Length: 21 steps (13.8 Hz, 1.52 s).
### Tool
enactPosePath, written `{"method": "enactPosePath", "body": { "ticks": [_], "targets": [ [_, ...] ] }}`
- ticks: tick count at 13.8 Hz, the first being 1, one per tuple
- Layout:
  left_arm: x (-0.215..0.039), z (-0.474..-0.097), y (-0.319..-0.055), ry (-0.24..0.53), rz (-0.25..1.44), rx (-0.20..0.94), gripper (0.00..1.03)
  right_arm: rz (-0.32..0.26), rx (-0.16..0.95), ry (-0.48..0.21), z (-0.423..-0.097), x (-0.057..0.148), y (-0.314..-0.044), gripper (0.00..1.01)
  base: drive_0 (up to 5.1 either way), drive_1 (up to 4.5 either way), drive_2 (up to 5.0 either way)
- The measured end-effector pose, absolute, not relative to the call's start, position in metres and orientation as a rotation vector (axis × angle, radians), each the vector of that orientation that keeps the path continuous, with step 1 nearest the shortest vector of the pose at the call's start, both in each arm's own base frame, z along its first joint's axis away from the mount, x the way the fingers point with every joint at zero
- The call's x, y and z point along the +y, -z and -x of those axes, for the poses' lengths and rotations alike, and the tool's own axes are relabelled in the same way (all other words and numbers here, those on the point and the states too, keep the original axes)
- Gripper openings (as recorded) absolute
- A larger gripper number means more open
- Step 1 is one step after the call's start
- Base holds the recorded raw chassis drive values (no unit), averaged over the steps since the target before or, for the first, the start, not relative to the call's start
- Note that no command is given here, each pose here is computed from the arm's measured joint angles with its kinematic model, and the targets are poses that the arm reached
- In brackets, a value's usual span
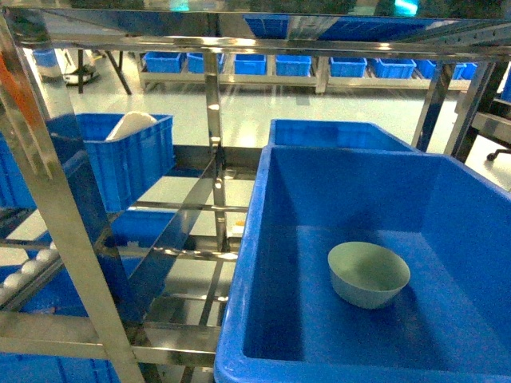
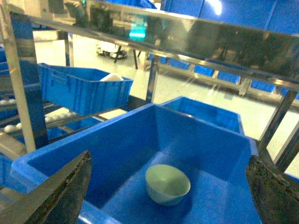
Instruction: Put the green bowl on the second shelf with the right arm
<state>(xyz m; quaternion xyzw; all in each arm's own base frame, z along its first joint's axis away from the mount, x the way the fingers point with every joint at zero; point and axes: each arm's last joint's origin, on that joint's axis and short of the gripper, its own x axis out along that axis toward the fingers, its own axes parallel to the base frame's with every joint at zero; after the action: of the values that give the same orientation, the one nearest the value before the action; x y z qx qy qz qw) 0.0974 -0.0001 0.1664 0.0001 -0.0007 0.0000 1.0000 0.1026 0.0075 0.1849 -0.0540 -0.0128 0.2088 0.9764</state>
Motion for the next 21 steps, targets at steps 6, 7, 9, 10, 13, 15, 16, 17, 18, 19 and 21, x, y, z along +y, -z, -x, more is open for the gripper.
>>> {"method": "enactPosePath", "body": {
  "ticks": [6, 7, 9, 10, 13, 15, 16, 17, 18, 19, 21],
  "targets": [
    [0.000, -0.097, -0.166, 0.001, 0.000, -0.001, 0.98, 0.040, -0.004, -0.094, -0.097, 0.003, -0.182, 0.73, 0.0, 0.00, 0.0],
    [0.000, -0.097, -0.166, 0.000, 0.000, -0.001, 0.98, 0.022, -0.001, -0.003, -0.098, 0.000, -0.181, 0.55, 0.0, 0.00, 0.0],
    [0.000, -0.097, -0.166, 0.000, 0.000, -0.001, 0.98, 0.016, 0.001, -0.003, -0.098, 0.000, -0.176, 0.16, 0.0, 0.00, 0.0],
    [0.000, -0.097, -0.166, 0.000, 0.000, -0.002, 0.98, 0.015, -0.011, -0.001, -0.097, 0.000, -0.171, 0.01, 0.0, 0.00, 0.0],
    [0.000, -0.097, -0.166, 0.000, -0.001, -0.001, 0.98, 0.015, -0.003, 0.000, -0.097, 0.000, -0.167, 0.02, 0.0, 0.00, 0.0],
    [0.000, -0.097, -0.166, 0.000, 0.000, -0.001, 0.98, 0.015, -0.004, 0.000, -0.097, 0.000, -0.167, 0.02, 0.0, 0.00, 0.0],
    [0.000, -0.097, -0.166, 0.000, 0.000, -0.001, 0.98, 0.015, -0.004, 0.000, -0.097, 0.000, -0.167, 0.02, 0.0, 0.00, 0.0],
    [0.000, -0.097, -0.166, 0.000, 0.000, -0.001, 0.98, 0.015, -0.004, 0.000, -0.097, 0.000, -0.167, 0.12, 0.0, 0.00, 0.0],
    [0.000, -0.097, -0.166, 0.000, 0.000, -0.001, 0.98, 0.014, -0.004, 0.000, -0.097, 0.000, -0.167, 0.24, 0.0, 0.00, 0.0],
    [0.000, -0.097, -0.166, 0.000, 0.000, -0.001, 0.98, 0.015, -0.004, 0.000, -0.097, 0.000, -0.167, 0.35, 0.0, 0.00, 0.0],
    [0.000, -0.097, -0.166, 0.000, 0.000, -0.001, 0.98, 0.014, -0.004, 0.000, -0.097, 0.000, -0.167, 0.61, 0.0, 0.00, 0.0]
  ]
}}
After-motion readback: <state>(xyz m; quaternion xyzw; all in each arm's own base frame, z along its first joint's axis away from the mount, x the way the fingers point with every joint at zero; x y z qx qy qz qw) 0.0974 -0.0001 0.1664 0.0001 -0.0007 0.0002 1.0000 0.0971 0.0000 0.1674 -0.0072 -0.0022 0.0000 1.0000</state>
